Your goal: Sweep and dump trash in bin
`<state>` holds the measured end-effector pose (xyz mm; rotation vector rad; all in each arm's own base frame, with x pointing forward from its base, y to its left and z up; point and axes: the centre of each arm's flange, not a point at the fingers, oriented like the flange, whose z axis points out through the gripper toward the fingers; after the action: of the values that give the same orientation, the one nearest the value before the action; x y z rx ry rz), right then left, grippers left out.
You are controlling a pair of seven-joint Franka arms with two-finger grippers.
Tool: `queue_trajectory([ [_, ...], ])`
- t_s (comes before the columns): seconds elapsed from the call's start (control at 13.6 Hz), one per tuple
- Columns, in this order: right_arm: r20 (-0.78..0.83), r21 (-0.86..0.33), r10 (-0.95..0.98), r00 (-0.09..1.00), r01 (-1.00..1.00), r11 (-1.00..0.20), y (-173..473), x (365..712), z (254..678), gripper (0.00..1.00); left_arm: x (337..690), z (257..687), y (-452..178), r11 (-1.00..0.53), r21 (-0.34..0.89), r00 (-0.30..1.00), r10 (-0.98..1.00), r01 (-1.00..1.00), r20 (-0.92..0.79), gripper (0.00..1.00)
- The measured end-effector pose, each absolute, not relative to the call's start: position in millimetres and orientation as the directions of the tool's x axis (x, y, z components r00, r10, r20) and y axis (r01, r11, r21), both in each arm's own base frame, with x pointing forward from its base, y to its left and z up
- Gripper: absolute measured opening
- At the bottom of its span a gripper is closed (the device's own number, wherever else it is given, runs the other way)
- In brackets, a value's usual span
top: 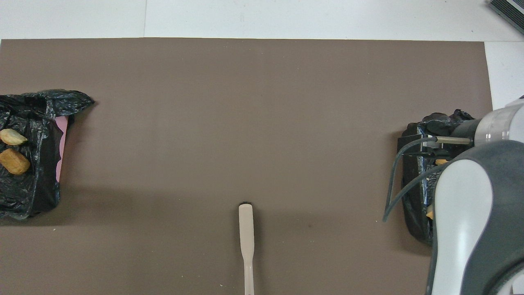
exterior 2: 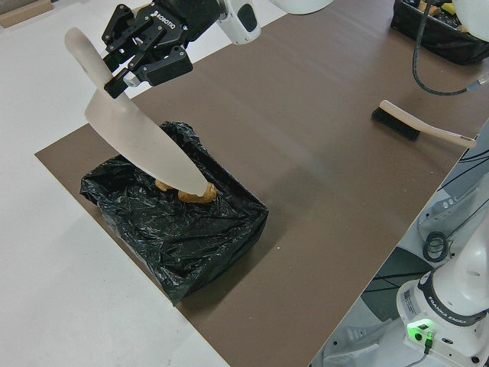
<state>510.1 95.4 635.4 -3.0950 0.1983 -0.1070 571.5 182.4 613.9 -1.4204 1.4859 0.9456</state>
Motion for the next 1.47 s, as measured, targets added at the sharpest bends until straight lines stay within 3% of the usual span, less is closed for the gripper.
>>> queue_trajectory([
  [0.51,0.070,-0.034,-0.116,0.991,-0.114,-0.993,101,507,638,1.00,560,619,189,-0.018,-0.014,0.020,-0.329,-1.000,-0.944,0.31],
  [0.95,0.107,0.057,-0.023,0.994,-0.030,-0.998,122,489,644,1.00,559,609,185,-0.037,-0.026,0.039,-0.416,-0.999,-0.908,0.31],
  [1.47,0.129,0.055,0.004,0.992,-0.003,-0.998,113,479,650,1.00,564,596,116,-0.036,0.023,-0.002,-0.504,-0.999,-0.864,0.31],
])
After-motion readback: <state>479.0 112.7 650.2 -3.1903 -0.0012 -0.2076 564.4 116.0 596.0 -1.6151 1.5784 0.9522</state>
